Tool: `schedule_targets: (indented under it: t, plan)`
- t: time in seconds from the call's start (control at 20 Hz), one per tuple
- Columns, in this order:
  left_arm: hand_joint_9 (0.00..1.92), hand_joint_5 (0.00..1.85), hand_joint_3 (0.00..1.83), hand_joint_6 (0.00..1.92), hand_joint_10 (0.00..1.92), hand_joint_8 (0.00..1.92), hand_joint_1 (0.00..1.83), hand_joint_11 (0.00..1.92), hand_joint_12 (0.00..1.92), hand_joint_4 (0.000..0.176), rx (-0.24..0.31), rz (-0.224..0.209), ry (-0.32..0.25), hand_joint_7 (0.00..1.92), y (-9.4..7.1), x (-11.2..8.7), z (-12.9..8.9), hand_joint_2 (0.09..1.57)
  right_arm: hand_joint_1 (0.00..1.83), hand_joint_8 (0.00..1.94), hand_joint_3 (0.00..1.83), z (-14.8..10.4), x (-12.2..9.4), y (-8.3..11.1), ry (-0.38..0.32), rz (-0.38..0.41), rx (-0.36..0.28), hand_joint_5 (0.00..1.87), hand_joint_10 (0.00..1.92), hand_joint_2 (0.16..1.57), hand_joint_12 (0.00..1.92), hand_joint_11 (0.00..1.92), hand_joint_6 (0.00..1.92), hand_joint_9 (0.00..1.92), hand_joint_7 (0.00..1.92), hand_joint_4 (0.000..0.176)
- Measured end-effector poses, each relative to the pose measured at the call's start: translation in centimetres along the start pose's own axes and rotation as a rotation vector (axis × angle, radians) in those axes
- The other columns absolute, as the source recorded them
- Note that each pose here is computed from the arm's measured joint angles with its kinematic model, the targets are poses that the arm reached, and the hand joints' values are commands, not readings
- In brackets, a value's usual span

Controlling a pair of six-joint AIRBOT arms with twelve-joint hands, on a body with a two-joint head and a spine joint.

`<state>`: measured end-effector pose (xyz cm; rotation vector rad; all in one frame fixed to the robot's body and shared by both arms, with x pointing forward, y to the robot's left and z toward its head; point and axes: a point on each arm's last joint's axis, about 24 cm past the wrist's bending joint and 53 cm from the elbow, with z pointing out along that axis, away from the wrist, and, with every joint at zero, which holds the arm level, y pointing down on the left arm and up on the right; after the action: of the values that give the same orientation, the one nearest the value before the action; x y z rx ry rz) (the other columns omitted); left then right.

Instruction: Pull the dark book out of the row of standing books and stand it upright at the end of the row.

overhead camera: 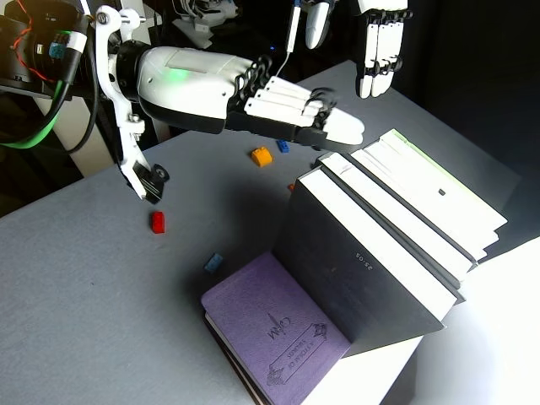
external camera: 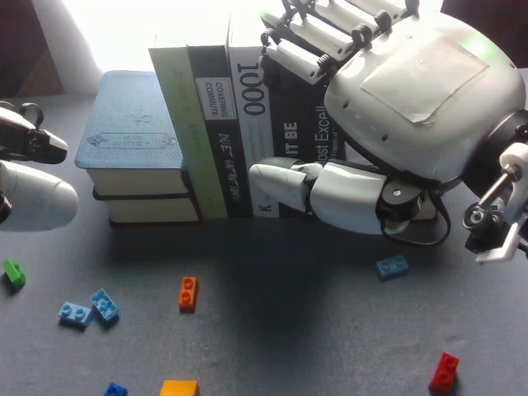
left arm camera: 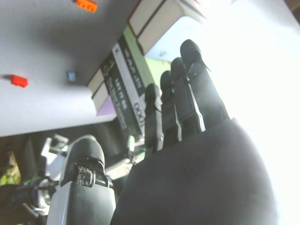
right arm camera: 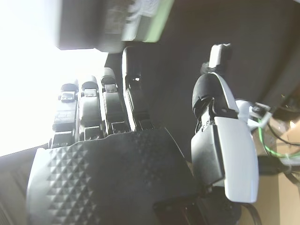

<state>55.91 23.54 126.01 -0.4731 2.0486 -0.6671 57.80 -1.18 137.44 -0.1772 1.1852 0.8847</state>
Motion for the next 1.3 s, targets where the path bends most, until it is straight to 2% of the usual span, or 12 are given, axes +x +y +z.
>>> schedule_targets:
  t: [0.15,0.2,0.25,0.35,0.45,0.6,0.7,0.8,1.0,1.05,1.2,1.3]
  plan:
    - [0.29,0.27,0.00,0.00,0.00,0.00,0.18,0.37,0.00,0.015,0.000,0.000,-0.001,0.26,0.0,0.0,0.0,1.24,0.00,0.00,0.00,0.4,-1.2,0.2,-0.025,0.000,-0.002,0.10,0.00,1.22,0.00,0.00,0.97,0.00,0.00,0.000]
    - [0.28,0.25,0.00,0.00,0.00,0.00,0.09,0.40,0.01,0.037,0.001,0.000,0.000,0.25,0.0,0.0,0.0,1.24,0.00,0.00,0.00,0.7,-2.3,0.6,-0.051,-0.001,-0.010,0.14,0.00,1.22,0.00,0.00,0.99,0.00,0.01,0.000]
    - [0.28,0.25,0.00,0.00,0.00,0.00,0.07,0.40,0.01,0.036,0.001,0.000,0.000,0.25,0.0,0.0,0.0,1.25,0.00,0.01,0.00,0.8,-3.3,0.9,-0.081,-0.006,-0.018,0.14,0.00,1.22,0.00,0.00,0.99,0.00,0.02,0.000]
    - [0.29,0.26,0.00,0.00,0.00,0.00,0.19,0.37,0.00,0.012,0.001,0.000,-0.001,0.26,0.0,0.0,0.0,1.24,0.00,0.00,0.00,1.2,-4.2,0.8,-0.109,-0.019,-0.019,0.12,0.00,1.22,0.00,0.00,0.98,0.00,0.00,0.000]
    - [0.27,0.24,0.00,0.00,0.00,0.00,0.05,0.38,0.01,0.028,0.000,0.000,0.000,0.25,0.0,0.0,0.0,1.25,0.00,0.01,0.00,1.6,-3.8,-0.3,-0.098,-0.021,0.002,0.13,0.00,1.23,0.00,0.00,0.98,0.00,0.01,0.000]
    - [0.29,0.29,0.00,0.01,0.00,0.01,0.24,0.38,0.00,0.006,0.001,-0.001,0.000,0.28,0.0,0.0,0.0,1.24,0.00,0.02,0.00,1.8,-3.4,-2.1,-0.091,-0.042,0.037,0.14,0.00,1.23,0.00,0.00,0.94,0.00,0.06,0.000]
    - [0.30,0.28,0.00,0.00,0.00,0.00,0.07,0.40,0.01,0.026,-0.001,0.001,0.000,0.27,0.0,0.0,0.0,1.24,0.00,0.01,0.00,1.7,-2.7,-2.6,-0.076,-0.044,0.048,0.16,0.00,1.22,0.00,0.00,0.94,0.00,0.04,0.000]
    - [0.28,0.28,0.00,0.00,0.00,0.00,0.19,0.37,0.00,0.014,0.000,0.000,0.000,0.27,0.0,0.0,0.0,1.24,0.00,0.00,0.00,1.4,-1.5,-2.8,-0.049,-0.052,0.049,0.16,0.00,1.23,0.00,0.00,0.95,0.00,0.03,0.000]
    - [0.28,0.28,0.00,0.00,0.00,0.00,0.08,0.40,0.01,0.032,-0.001,-0.001,0.002,0.26,0.0,0.0,0.0,1.25,0.00,0.00,0.00,0.4,-0.9,-2.9,-0.049,-0.060,0.060,0.15,0.00,1.21,0.00,0.00,0.98,0.00,0.01,0.000]
    - [0.30,0.29,0.00,0.00,0.01,0.01,0.22,0.39,0.01,0.012,-0.002,0.000,0.001,0.29,0.1,0.0,0.0,1.25,0.00,0.02,0.00,0.0,-0.8,-2.6,-0.045,-0.055,0.058,0.11,0.00,1.22,0.00,0.00,0.96,0.00,0.04,0.000]
    - [0.32,0.28,0.00,0.01,0.01,0.01,0.08,0.43,0.02,0.025,-0.002,0.000,0.002,0.28,0.0,0.0,0.0,1.26,0.00,0.05,0.00,-1.1,0.1,-1.2,-0.018,-0.034,0.040,0.13,0.00,1.22,0.00,0.00,1.03,0.00,0.13,0.000]
    - [0.31,0.29,0.00,0.01,0.00,0.00,0.20,0.40,0.00,0.010,-0.001,0.000,0.001,0.29,0.0,0.0,0.0,1.25,0.00,0.03,0.00,-1.9,0.5,-0.2,0.002,-0.022,0.026,0.07,0.00,1.22,0.00,0.00,1.02,0.00,0.09,0.000]
